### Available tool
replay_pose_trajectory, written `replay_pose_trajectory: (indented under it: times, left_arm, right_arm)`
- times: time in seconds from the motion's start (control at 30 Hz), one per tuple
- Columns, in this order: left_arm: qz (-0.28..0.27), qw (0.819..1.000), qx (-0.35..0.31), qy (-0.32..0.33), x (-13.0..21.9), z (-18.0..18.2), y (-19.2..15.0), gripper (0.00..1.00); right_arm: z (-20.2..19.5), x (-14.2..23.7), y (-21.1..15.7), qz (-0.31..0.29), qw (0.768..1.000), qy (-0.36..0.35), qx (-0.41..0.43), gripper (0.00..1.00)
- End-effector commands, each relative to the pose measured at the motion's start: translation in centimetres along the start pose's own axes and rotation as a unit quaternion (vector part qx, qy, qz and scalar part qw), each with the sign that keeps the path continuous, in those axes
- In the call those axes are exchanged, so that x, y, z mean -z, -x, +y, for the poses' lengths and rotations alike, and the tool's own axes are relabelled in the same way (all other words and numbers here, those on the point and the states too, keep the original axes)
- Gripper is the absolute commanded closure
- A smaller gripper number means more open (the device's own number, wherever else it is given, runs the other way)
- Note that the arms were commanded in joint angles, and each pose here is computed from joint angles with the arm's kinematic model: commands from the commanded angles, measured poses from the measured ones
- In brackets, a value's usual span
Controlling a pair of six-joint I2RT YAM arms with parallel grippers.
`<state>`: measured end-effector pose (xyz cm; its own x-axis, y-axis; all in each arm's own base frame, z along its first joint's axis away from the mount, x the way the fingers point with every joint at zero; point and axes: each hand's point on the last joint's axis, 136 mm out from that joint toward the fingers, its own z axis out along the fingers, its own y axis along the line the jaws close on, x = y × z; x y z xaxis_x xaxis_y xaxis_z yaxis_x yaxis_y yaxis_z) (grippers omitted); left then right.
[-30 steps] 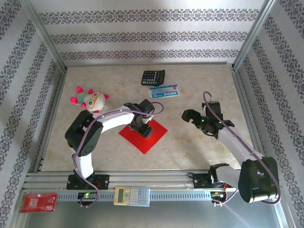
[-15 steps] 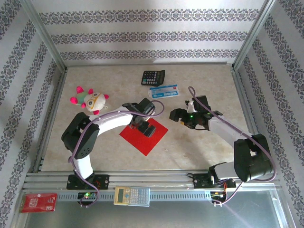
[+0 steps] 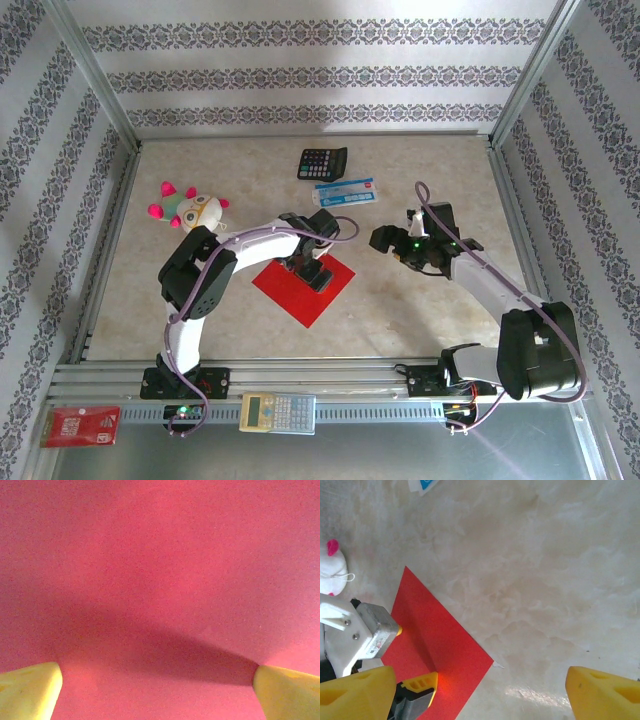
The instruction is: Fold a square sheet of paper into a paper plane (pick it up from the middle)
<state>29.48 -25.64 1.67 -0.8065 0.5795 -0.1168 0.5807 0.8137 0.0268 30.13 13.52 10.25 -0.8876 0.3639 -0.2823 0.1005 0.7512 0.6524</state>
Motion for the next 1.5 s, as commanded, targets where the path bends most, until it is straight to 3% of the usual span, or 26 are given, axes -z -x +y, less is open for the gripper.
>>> replay_pose_trajectory:
  times: [0.0,0.17,0.77,1.27,1.47]
  left_arm:
    - [0.073,0.997,-0.005,-0.001,-2.4,-0.4,-3.3,0.01]
    - [0.079,0.997,-0.002,-0.013,-2.7,-0.7,-3.4,0.05]
    - [0.091,0.995,0.004,-0.034,-2.8,-0.8,-3.5,0.02]
    - [0.074,0.997,0.004,-0.035,-1.9,-0.8,-2.7,0.12]
    - [0.049,0.997,0.004,-0.054,-0.9,-1.4,-1.8,0.26]
  right_arm:
    - [-0.7,0.0,-0.3,-0.002,1.000,-0.010,0.002,0.12]
    - [-0.8,-0.3,-0.3,-0.001,1.000,-0.010,-0.003,0.11]
    - [-1.1,-0.4,-0.6,-0.002,1.000,-0.010,-0.009,0.11]
    - [-1.2,-0.5,-0.6,-0.002,1.000,-0.010,-0.014,0.11]
    - [-1.2,-0.5,-0.5,-0.003,1.000,-0.011,-0.014,0.11]
